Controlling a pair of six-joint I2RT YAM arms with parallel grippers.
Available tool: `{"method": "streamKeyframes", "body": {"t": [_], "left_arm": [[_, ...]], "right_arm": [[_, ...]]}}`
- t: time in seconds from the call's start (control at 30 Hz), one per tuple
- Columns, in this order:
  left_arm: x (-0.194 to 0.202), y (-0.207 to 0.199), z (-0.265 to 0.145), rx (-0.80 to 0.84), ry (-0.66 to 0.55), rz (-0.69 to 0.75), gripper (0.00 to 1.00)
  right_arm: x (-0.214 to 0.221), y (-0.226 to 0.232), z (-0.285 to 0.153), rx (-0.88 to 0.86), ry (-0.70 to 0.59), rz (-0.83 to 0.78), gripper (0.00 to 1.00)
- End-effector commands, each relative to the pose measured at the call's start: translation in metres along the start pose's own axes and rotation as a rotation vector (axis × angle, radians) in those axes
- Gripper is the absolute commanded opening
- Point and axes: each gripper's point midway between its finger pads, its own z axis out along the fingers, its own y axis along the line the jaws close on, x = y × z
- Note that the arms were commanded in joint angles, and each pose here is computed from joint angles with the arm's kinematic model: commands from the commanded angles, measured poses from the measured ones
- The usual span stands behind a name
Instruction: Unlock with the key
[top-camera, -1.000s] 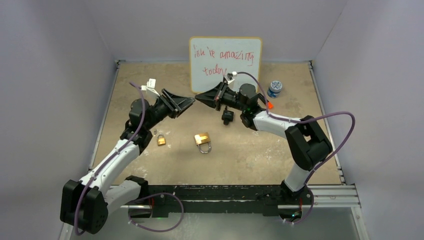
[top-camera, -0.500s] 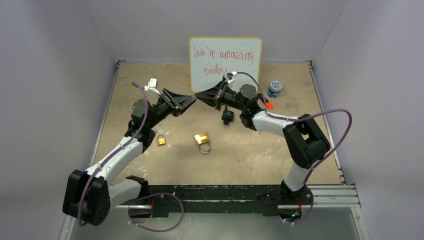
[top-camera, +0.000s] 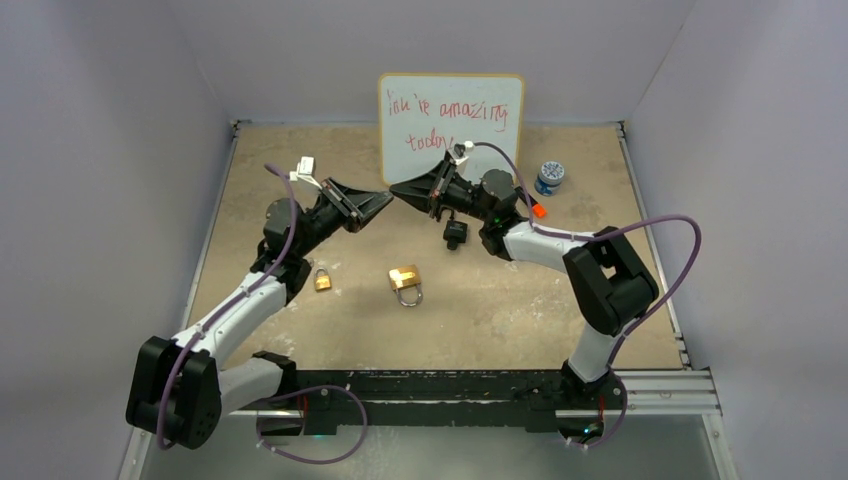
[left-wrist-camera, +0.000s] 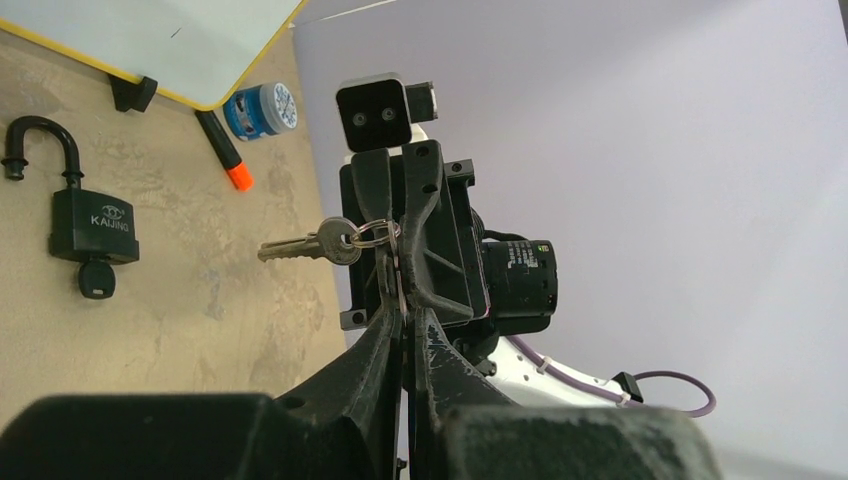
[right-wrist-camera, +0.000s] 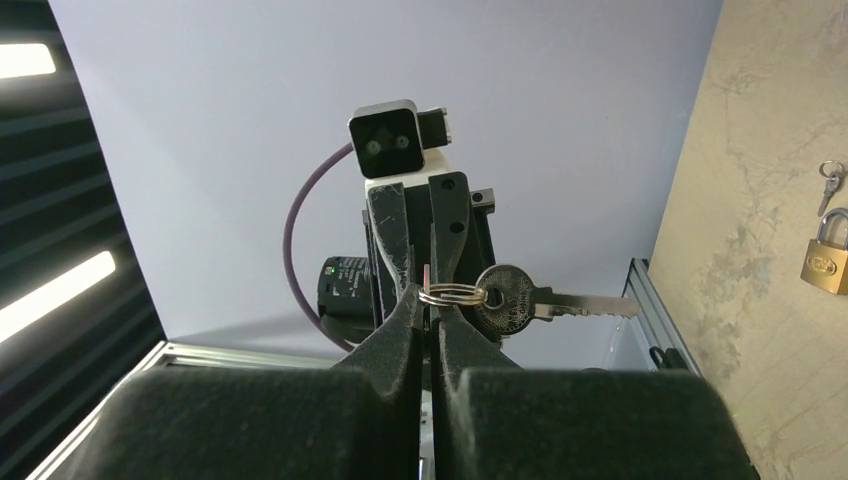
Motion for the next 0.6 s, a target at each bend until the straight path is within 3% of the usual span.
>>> {"method": "streamKeyframes", "body": {"t": [0.0,0.2,0.23,0.3,0.33,0.43,0.57], "left_arm": [[-0.008,-0.015,0.001,0.052,-0.024,0.055,0.06],[-0.013,-0.020,0.003,0.051,-0.042,0.122,0.00],[-0.013,-0.021,0.002,0.050,-0.044,0.143,0.00],[-0.013,-0.019,0.001,0.035,-0.036,0.193,0.00],[-0.011,-0.015,0.000,0.024,-0.025,0.226,0.00],[-0.002,0.011,-0.004,-0.053,0.026,0.282,0.00],[0.010,0.026,-0.007,-0.067,0.112,0.366,0.00]], "right_arm": [[0.009,0.019,-0.001,-0.075,0.048,-0.061,0.00],[0.014,0.018,-0.002,-0.069,0.078,-0.073,0.00],[0.015,0.015,-0.003,-0.054,0.081,-0.068,0.06],[0.012,0.013,-0.006,-0.041,0.060,-0.066,0.44],[0.008,0.013,-0.009,-0.045,0.042,-0.069,0.55],[-0.003,0.013,-0.024,-0.059,0.001,-0.100,0.68],[-0.010,0.008,-0.053,-0.089,-0.035,-0.123,0.71]]}}
